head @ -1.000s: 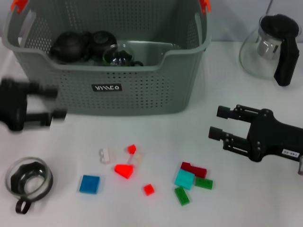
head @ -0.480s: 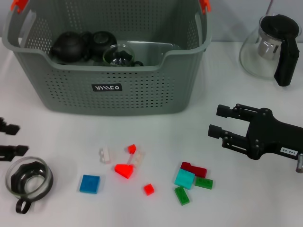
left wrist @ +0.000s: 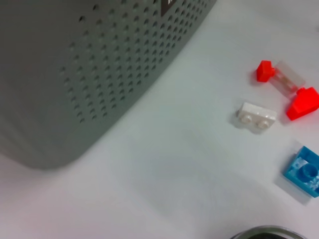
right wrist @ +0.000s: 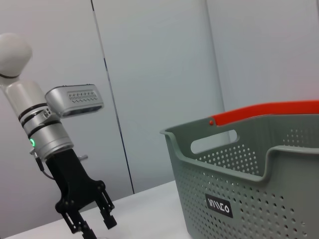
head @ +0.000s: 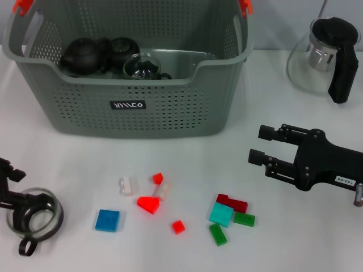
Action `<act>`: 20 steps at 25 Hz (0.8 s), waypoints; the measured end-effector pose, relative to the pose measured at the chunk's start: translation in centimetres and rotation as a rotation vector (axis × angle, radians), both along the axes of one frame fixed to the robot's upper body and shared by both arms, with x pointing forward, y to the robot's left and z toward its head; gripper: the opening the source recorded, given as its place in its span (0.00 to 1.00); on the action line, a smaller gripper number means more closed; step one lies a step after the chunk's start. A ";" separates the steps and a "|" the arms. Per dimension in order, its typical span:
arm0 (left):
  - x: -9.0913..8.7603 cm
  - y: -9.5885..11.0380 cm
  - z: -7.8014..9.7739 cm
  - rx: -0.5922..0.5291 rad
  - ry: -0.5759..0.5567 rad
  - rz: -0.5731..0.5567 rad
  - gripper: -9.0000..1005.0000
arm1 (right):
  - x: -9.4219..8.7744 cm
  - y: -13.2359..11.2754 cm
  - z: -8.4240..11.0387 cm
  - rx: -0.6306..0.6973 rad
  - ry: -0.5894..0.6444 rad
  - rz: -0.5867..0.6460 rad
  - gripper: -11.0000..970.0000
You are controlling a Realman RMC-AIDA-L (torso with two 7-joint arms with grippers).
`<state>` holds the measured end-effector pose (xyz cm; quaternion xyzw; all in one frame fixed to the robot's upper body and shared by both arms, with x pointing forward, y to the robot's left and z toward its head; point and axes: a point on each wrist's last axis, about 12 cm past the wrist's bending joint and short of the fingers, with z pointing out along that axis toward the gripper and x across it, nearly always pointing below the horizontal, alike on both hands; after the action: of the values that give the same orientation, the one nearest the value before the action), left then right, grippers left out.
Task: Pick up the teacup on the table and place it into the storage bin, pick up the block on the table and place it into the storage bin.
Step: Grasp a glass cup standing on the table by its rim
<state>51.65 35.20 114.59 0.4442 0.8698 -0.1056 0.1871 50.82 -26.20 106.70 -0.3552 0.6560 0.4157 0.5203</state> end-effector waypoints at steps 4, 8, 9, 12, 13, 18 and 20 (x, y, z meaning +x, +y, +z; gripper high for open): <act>0.4 -0.6 -0.4 0.025 0.001 -0.004 0.53 | 0.0 0.0 0.0 0.000 0.000 0.001 0.65; 0.8 -1.4 -1.1 0.044 0.017 -0.019 0.52 | 0.0 0.0 0.0 0.000 -0.001 0.001 0.65; 0.9 -1.5 -1.3 0.047 0.022 -0.021 0.52 | 0.0 0.0 0.0 0.000 -0.001 0.001 0.65; 1.1 -1.7 -1.8 0.053 0.036 -0.019 0.52 | 0.0 0.0 0.0 0.000 -0.001 0.001 0.65; 1.1 -1.7 -1.9 0.054 0.038 -0.018 0.52 | 0.0 0.0 0.0 0.000 -0.001 0.001 0.65; 1.3 -1.7 -2.3 0.057 0.037 -0.013 0.51 | 0.0 0.0 0.0 0.000 -0.001 0.001 0.65; 1.3 -1.7 -2.4 0.062 0.035 -0.007 0.50 | 0.0 0.0 0.0 0.000 -0.001 0.001 0.65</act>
<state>52.96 33.52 112.24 0.4512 0.8741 -0.0868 0.1576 50.83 -26.21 106.72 -0.3557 0.6557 0.4157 0.5203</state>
